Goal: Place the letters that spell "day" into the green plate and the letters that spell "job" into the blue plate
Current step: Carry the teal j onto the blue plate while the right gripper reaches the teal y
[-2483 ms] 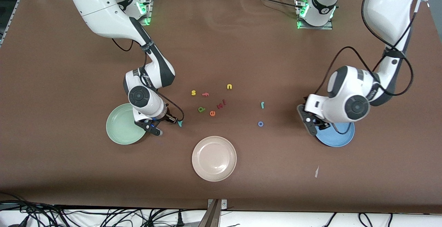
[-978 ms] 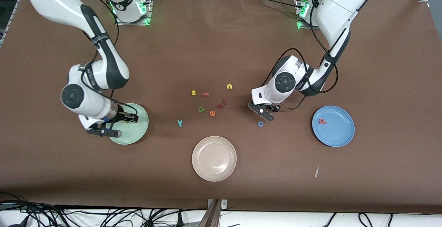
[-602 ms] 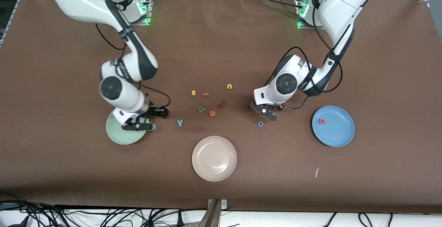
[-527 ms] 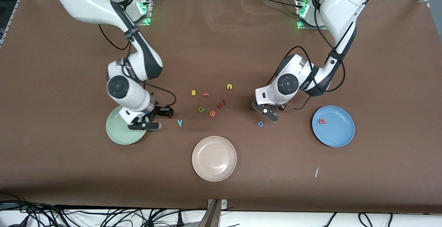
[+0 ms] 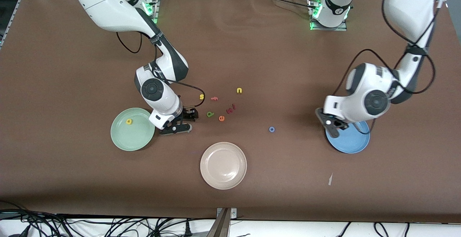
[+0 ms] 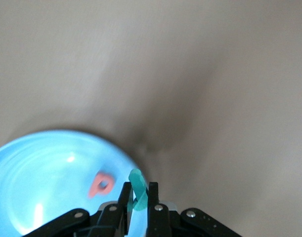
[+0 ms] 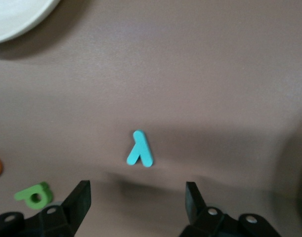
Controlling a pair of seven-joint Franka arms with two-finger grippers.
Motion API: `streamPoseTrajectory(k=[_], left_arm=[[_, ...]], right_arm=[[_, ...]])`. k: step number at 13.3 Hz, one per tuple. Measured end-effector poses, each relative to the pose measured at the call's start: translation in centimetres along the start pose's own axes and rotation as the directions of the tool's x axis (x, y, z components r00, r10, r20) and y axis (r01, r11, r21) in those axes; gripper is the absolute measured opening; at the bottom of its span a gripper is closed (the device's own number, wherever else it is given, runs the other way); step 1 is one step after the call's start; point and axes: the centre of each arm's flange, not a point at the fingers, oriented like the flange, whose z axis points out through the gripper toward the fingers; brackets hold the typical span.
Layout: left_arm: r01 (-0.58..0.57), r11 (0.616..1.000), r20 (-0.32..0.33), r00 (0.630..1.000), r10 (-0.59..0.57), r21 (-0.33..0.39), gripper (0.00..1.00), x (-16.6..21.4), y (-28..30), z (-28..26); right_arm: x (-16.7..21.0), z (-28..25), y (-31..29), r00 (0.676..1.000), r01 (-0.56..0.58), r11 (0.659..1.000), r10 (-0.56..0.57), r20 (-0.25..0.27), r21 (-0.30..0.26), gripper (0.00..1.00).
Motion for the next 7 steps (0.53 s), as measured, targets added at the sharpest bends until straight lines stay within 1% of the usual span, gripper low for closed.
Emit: streamPoseTrajectory(k=[2, 4, 5, 6, 7], left_arm=[[-0.059, 0.998, -0.007, 0.998, 0.059, -0.009, 0.16, -3.3, -2.0, 0.2], [-0.087, 0.996, -0.01, 0.996, 0.087, -0.02, 0.16, -4.8, -2.8, 0.7], [-0.097, 0.995, -0.011, 0.995, 0.097, -0.026, 0.21, -5.2, -3.0, 1.1], [-0.102, 0.994, -0.012, 0.995, 0.102, -0.03, 0.31, -5.4, -3.1, 1.3], [-0.107, 0.994, -0.014, 0.994, 0.106, -0.031, 0.41, -5.2, -3.0, 1.4]], right_arm=[[0.3, 0.3, 0.4, 0.999, 0.031, 1.0, -0.031, -0.008, -0.003, 0.85], [0.3, 0.9, 0.3, 0.999, 0.046, 0.999, -0.046, -0.023, 0.003, 0.85], [0.3, 1.5, 0.1, 0.998, 0.051, 0.999, -0.051, -0.029, 0.006, 0.83], [0.2, 2.0, -0.1, 0.998, 0.055, 0.998, -0.055, -0.03, 0.006, 0.83], [0.1, 2.5, -0.3, 0.998, 0.06, 0.998, -0.059, -0.029, 0.002, 0.81]])
